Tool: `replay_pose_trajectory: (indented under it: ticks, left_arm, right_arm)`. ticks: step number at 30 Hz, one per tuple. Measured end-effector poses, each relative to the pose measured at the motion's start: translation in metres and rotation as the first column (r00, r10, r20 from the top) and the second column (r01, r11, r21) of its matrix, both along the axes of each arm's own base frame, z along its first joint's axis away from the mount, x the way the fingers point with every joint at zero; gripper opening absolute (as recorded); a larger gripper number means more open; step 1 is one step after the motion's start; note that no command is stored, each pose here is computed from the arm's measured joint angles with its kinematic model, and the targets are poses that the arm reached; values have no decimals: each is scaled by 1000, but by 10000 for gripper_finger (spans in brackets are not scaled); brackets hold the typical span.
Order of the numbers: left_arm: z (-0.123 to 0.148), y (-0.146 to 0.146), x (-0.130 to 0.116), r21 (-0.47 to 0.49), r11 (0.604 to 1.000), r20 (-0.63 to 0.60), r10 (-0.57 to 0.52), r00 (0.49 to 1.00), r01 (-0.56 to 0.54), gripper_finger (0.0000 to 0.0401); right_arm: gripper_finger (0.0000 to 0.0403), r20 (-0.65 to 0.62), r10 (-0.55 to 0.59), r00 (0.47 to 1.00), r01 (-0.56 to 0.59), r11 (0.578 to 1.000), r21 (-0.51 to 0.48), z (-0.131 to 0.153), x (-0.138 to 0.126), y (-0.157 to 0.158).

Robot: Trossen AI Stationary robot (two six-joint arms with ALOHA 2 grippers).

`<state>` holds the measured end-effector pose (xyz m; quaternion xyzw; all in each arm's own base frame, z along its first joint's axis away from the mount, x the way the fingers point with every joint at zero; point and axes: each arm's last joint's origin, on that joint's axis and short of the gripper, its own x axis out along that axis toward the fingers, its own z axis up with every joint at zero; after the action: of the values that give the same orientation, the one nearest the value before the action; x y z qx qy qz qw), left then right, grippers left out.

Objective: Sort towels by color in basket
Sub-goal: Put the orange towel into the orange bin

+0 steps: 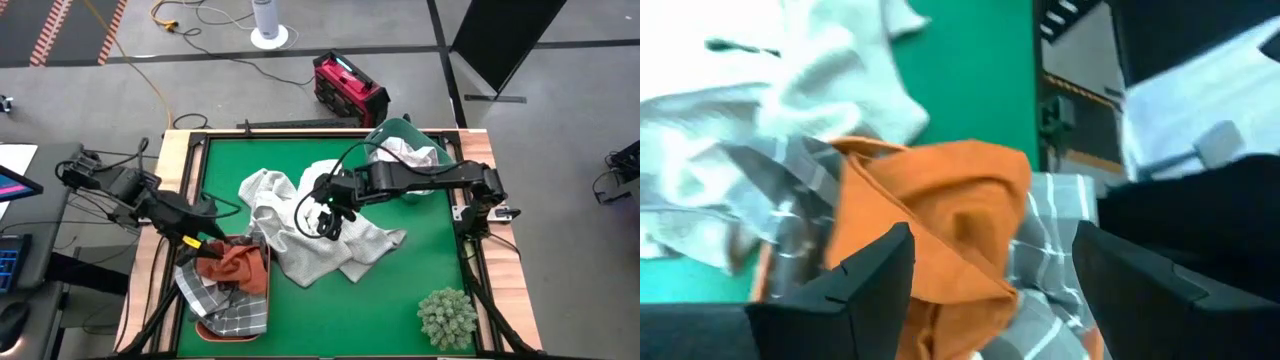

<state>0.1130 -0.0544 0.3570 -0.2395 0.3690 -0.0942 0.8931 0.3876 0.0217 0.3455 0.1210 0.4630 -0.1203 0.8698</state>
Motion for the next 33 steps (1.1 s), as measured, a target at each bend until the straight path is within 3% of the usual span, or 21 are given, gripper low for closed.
replay_pose_trajectory:
  ticks: [7, 15, 19, 22, 26, 33]
  left_arm:
    - [-10, -10, 4, 86, 996, -14, -7, 1000, 8, 261]
    - [-79, -40, 34, 227, 965, -164, -92, 982, 128, 261]
    - [-121, -42, 40, 245, 963, -197, -65, 978, 114, 261]
    - [-137, -41, 40, 217, 974, -205, -24, 979, 70, 260]
    - [-129, -39, 38, 202, 978, -186, -19, 982, 57, 252]
    - [-58, -31, 24, 126, 988, -61, -81, 995, 88, 243]
  right_arm:
    - [273, 7, -7, 1000, 7, 1000, 13, 0, 0, 5]
    - [273, 22, -43, 999, 43, 999, -18, 1, 1, 3]
    - [273, 64, -63, 996, 63, 998, -7, 3, 4, 1]
    - [273, 66, -76, 995, 76, 997, 2, 3, 4, 0]
    - [273, 62, -67, 996, 67, 998, -5, 3, 4, 0]
    - [273, 62, -51, 997, 51, 999, 7, 13, 2, -7]
